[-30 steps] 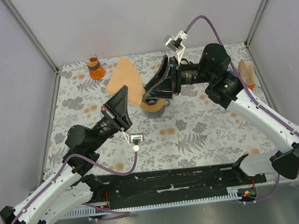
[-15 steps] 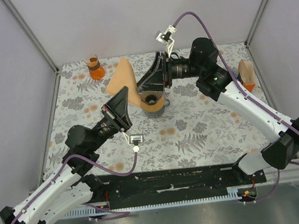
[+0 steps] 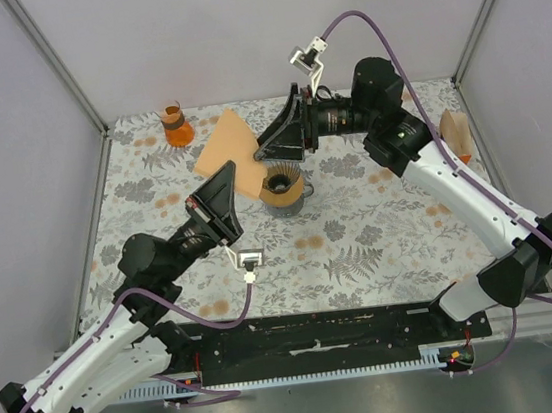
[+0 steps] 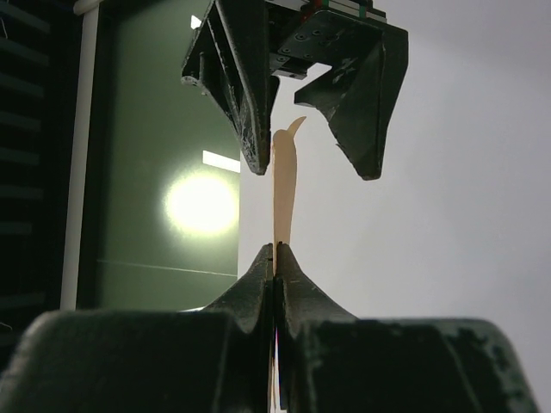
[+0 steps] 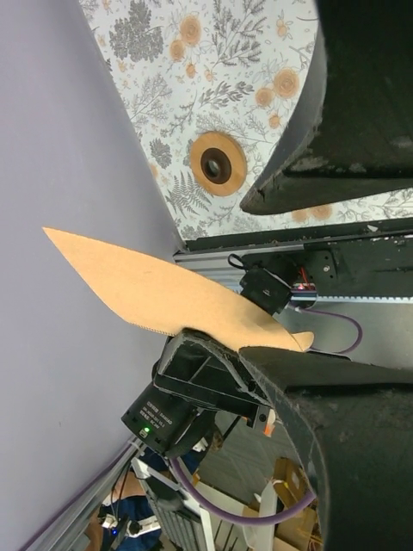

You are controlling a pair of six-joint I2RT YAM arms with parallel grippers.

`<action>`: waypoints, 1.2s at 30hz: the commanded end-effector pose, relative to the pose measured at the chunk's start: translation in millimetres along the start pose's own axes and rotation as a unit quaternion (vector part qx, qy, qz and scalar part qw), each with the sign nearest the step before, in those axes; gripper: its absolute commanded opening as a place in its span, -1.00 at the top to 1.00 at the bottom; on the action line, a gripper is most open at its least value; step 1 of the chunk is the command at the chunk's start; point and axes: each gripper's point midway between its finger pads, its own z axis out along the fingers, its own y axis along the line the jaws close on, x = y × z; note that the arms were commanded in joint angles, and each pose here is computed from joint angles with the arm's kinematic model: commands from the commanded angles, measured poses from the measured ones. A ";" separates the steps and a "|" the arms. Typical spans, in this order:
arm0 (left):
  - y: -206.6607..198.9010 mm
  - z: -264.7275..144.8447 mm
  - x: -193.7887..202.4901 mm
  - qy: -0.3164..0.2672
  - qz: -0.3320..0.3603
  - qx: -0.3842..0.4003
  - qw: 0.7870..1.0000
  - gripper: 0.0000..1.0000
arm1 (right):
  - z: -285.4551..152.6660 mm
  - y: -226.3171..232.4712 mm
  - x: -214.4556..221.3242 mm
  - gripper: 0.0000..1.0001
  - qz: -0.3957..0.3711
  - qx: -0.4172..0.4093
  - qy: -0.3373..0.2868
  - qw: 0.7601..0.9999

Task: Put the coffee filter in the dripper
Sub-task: Adjust the coffee filter.

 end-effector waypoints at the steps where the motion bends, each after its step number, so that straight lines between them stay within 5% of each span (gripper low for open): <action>1: 19.8 -2.3 -5.8 -0.006 0.176 -0.011 0.984 0.96 | -0.2 18.1 -10.9 -0.30 -0.031 -0.028 0.003 0.999; 6: 19.7 -0.6 -5.7 -0.007 0.176 -0.010 0.984 0.96 | 9.7 34.8 -4.6 -0.10 -0.028 -0.081 0.015 0.996; 13: 1.3 -2.1 -2.7 -0.010 0.132 0.042 0.990 0.96 | 6.0 40.5 -9.8 0.94 -0.056 -0.077 0.010 0.995; 15: -18.6 -8.3 -3.7 -0.019 0.073 0.099 0.992 0.95 | -0.5 31.8 -11.7 1.00 -0.070 -0.048 0.005 0.996; 18: -50.0 -20.3 -9.7 -0.025 -0.012 0.172 0.985 0.40 | -15.6 10.1 -18.0 1.00 -0.087 0.008 -0.006 0.996; 23: -57.1 -21.9 -7.9 -0.002 -0.179 0.216 0.960 0.01 | -38.8 -10.8 -21.8 1.00 -0.128 0.079 -0.007 0.989; 26: -69.2 -21.2 -16.5 0.022 -0.350 0.297 0.888 -0.15 | -54.8 -24.5 -20.9 1.00 -0.175 0.137 0.001 0.975; 28: -77.3 -25.2 -34.4 0.048 -0.479 0.366 0.796 -0.21 | -65.2 -32.1 -18.6 1.00 -0.208 0.172 0.015 0.963; 32: -64.2 -23.5 -72.9 0.045 -0.626 0.441 0.642 -0.50 | -79.2 -33.9 -0.9 1.00 -0.264 0.180 0.064 0.945; 36: -27.5 2.5 -66.4 0.032 -0.725 0.398 0.561 -0.54 | -82.1 3.5 19.5 1.00 -0.297 0.091 0.092 0.946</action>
